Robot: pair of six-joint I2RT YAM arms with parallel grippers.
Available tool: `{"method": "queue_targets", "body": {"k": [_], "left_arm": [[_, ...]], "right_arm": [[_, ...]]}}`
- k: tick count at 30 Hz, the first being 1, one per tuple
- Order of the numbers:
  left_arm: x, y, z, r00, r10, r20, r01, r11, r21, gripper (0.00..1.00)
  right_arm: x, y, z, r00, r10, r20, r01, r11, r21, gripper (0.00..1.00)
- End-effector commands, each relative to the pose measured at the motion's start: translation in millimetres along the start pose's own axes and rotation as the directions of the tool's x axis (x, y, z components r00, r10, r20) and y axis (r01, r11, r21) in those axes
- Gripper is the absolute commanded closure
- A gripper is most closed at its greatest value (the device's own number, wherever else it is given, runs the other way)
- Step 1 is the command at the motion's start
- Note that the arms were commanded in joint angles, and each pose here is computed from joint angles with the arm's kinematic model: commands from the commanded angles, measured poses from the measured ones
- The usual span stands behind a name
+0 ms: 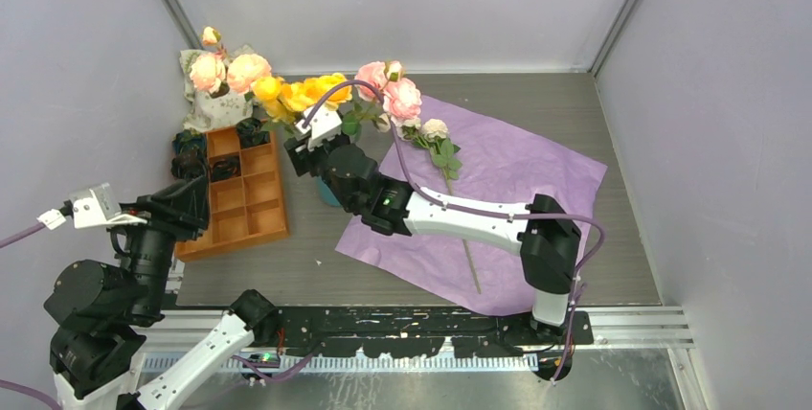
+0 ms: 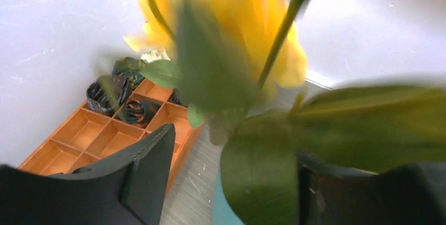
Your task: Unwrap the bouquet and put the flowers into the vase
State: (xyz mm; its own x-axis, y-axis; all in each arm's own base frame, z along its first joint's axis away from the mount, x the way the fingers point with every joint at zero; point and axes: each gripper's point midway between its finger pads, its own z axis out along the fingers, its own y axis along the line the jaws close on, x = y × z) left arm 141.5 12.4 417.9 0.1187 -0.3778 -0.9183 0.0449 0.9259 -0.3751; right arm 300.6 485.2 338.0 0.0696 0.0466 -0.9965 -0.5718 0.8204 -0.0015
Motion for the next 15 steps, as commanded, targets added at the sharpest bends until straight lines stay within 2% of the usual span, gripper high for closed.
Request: {"method": "queue_targets", "body": {"k": [1, 6, 15], "left_arm": [[-10.2, -11.8, 5.4, 1.0, -0.025, 0.014, 0.025, 0.999, 0.027, 0.55], [-10.7, -14.4, 7.0, 1.0, -0.025, 0.009, 0.025, 0.999, 0.031, 0.55], [-6.1, -18.8, 11.4, 1.0, -0.028, -0.008, 0.028, 0.999, 0.036, 0.55]], "right_arm": [[-42.7, -5.5, -16.6, 0.993, 0.105, 0.057, -0.104, 0.994, -0.024, 0.32], [-43.9, -2.3, -30.1, 0.987, 0.155, 0.034, -0.152, 0.986, -0.069, 0.28], [-36.2, -8.6, -61.1, 0.976, 0.219, -0.017, -0.219, 0.97, -0.108, 0.26]]}}
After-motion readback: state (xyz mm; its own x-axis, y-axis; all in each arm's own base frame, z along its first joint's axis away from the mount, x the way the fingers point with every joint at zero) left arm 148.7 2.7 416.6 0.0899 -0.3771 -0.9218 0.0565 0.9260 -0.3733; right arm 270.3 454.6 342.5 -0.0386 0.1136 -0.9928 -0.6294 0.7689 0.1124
